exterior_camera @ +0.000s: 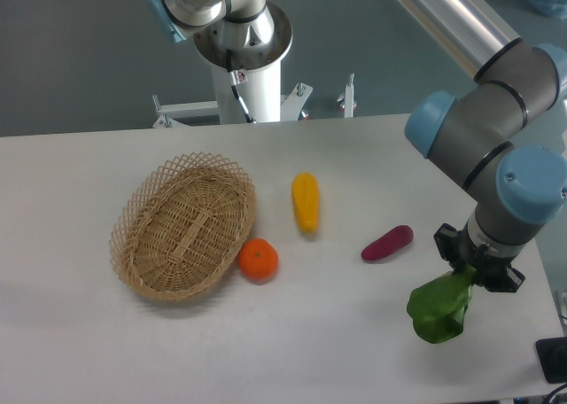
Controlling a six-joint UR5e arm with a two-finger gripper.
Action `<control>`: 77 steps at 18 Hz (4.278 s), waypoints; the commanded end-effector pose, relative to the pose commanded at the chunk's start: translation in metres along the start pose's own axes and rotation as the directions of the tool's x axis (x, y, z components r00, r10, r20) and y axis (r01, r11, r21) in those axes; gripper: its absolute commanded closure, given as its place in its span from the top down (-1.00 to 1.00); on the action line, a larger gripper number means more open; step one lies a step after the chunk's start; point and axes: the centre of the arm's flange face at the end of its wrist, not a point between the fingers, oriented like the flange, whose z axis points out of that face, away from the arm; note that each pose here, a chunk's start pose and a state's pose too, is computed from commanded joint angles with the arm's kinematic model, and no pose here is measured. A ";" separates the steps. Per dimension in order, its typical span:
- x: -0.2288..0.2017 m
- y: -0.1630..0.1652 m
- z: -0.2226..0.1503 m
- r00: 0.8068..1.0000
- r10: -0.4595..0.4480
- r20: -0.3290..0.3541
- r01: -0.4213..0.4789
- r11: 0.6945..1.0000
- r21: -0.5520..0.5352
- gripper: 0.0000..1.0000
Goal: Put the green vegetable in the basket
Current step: 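Lift the held green bok choy with the gripper off the table, then carry the bok choy over the wicker basket and lower it inside, then open the gripper to release the bok choy and raise away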
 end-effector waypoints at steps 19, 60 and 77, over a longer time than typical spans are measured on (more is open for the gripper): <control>0.074 -0.048 -0.003 0.995 0.069 -0.074 -0.063 0.995 0.083 -0.85; 0.356 -0.195 0.013 0.891 0.428 -0.152 -0.400 0.898 0.185 1.00; 0.170 -0.131 -0.051 0.967 0.220 0.129 -0.240 0.957 0.165 1.00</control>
